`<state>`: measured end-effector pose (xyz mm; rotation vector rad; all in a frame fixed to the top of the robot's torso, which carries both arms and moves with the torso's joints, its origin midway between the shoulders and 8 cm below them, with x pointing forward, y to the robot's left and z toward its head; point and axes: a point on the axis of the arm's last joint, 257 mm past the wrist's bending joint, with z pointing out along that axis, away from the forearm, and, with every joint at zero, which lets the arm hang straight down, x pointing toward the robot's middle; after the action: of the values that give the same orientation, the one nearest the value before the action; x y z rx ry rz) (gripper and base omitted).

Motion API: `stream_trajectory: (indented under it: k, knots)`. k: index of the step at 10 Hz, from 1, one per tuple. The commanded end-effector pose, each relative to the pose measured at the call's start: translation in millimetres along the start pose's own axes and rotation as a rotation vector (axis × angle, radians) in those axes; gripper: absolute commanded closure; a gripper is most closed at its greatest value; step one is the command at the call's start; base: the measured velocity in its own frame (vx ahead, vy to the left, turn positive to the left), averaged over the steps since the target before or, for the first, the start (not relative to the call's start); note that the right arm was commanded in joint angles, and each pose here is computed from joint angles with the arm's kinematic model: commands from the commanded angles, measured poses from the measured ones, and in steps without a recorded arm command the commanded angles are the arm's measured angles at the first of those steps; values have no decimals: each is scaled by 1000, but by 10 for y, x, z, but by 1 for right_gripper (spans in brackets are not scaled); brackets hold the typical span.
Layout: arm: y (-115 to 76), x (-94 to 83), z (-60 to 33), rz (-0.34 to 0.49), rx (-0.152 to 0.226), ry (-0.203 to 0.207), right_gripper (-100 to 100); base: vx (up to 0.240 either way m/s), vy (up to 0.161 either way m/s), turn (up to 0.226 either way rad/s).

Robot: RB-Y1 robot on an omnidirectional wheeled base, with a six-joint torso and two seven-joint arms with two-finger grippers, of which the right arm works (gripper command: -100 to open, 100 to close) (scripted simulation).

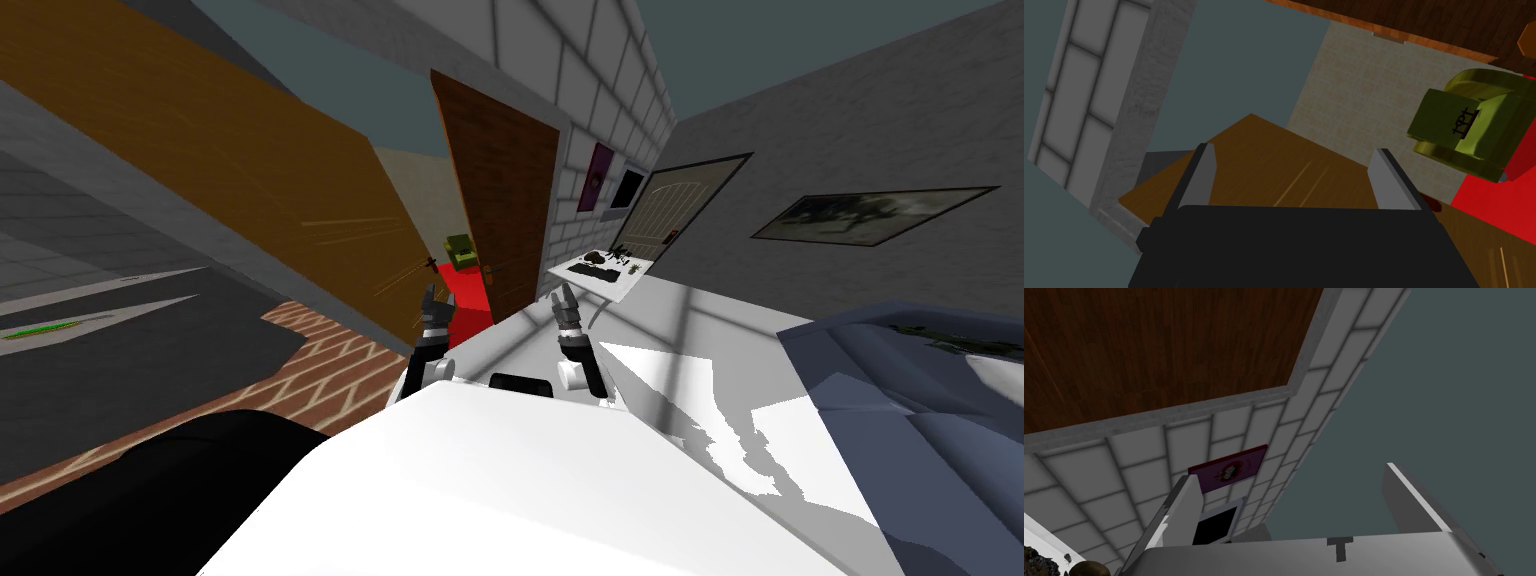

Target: Push the door open

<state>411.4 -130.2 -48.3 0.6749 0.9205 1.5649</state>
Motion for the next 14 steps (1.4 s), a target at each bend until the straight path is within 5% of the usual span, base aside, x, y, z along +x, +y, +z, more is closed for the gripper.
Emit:
stream_trajectory:
  k: [1,4,12,14]
  knots:
    - [-97,162,3,30,15,27,-100,103,44,-66]
    - [-255,416,27,77,41,74,-100,97,26,-71]
    - [-788,1448,-27,224,154,274,-100,121,50,-103]
    - [-832,1544,-44,235,165,293,-100,88,43,-46]
